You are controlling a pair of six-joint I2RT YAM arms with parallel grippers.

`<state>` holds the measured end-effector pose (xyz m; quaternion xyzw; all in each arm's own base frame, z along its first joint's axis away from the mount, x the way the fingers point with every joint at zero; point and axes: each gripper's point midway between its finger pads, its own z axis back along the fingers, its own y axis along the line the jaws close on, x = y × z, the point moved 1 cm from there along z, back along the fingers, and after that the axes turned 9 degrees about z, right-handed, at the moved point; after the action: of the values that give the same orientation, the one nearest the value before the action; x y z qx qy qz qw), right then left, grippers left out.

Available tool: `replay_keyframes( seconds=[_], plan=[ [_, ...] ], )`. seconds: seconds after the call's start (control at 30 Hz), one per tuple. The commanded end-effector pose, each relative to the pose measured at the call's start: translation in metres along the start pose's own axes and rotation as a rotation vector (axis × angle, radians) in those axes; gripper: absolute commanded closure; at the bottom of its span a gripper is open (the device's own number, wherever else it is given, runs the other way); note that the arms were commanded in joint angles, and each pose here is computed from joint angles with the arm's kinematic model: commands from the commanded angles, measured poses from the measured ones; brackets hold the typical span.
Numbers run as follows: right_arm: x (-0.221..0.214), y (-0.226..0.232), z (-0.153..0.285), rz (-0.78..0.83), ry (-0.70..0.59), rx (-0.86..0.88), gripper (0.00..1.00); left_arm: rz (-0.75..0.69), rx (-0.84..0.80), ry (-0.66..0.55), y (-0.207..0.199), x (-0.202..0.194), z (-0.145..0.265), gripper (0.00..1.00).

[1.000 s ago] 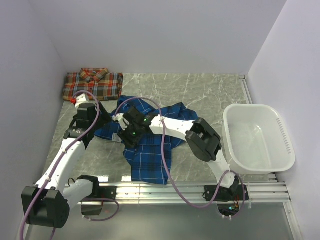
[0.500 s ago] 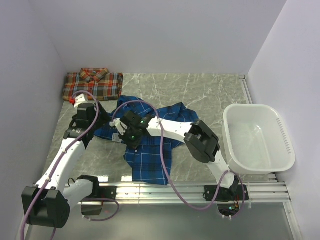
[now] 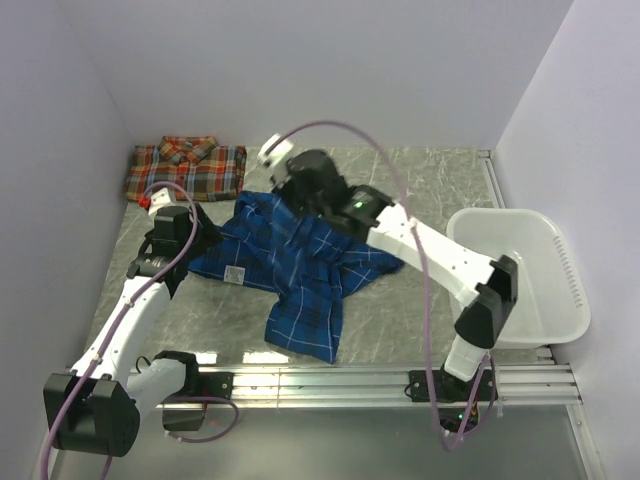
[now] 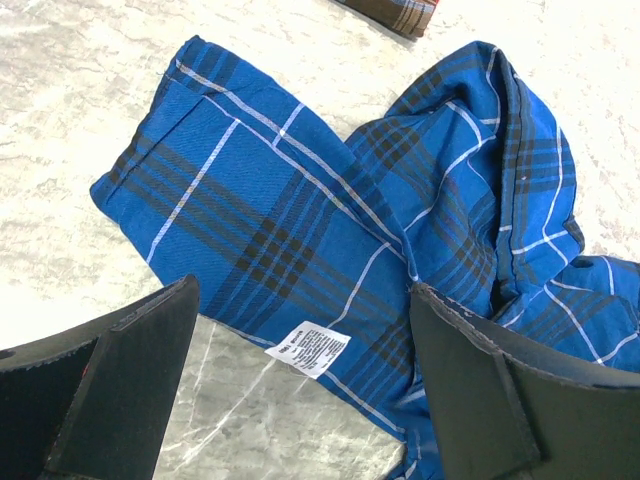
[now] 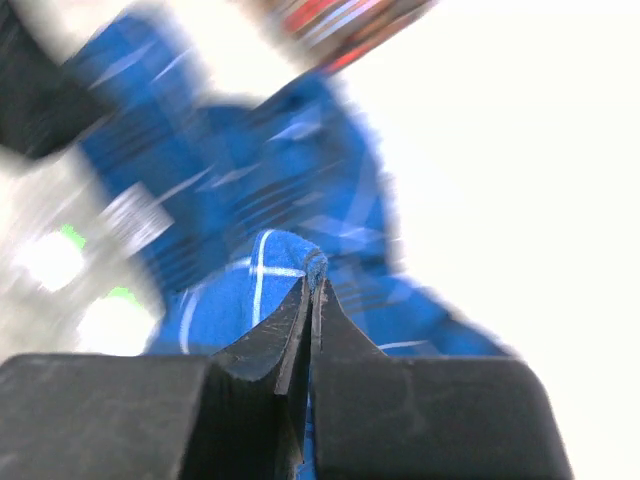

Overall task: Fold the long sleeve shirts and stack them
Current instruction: Flatten the shirt out

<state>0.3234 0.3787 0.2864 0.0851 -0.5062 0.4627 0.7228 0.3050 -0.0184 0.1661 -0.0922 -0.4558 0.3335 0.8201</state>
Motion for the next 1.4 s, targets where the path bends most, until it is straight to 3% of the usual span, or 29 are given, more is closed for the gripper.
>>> replay_keyframes(
  seconds=[0.0,0.57,0.87,1.0,1.07,1.1,1.2,1.23,1.37],
  plan=[
    [0.034,-0.088,0.039,-0.042,-0.106,-0.288,1.00,0.002,-0.031,-0.014,-0.006,0.004,0.004,0.07],
    [0.012,-0.334,0.149,-0.222,-0.169,-1.146,1.00,0.006,-0.036,-0.015,-0.005,0.003,0.006,0.08],
    [0.036,-0.395,0.204,-0.256,-0.314,-1.462,0.98,0.006,-0.036,-0.015,-0.005,0.003,0.006,0.08],
    [0.051,-0.410,0.189,-0.195,-0.349,-1.436,0.96,0.004,-0.036,-0.005,-0.004,0.001,0.004,0.08],
    [0.049,-0.417,0.168,-0.158,-0.329,-1.406,0.72,0.004,-0.036,-0.007,-0.005,0.001,0.004,0.08],
    [0.043,-0.417,0.159,-0.160,-0.317,-1.396,0.47,0.003,-0.035,-0.002,-0.004,0.000,0.004,0.08],
    [0.023,-0.413,0.133,-0.203,-0.260,-1.344,0.21,0.003,-0.035,0.000,-0.005,0.000,0.003,0.08],
    [0.010,-0.407,0.118,-0.207,-0.183,-1.291,0.18,0.003,-0.035,0.002,-0.005,-0.001,0.003,0.07],
    [-0.009,-0.363,0.086,-0.282,-0.093,-1.101,0.16,0.004,-0.041,0.016,-0.006,-0.003,0.001,0.07]
  ],
)
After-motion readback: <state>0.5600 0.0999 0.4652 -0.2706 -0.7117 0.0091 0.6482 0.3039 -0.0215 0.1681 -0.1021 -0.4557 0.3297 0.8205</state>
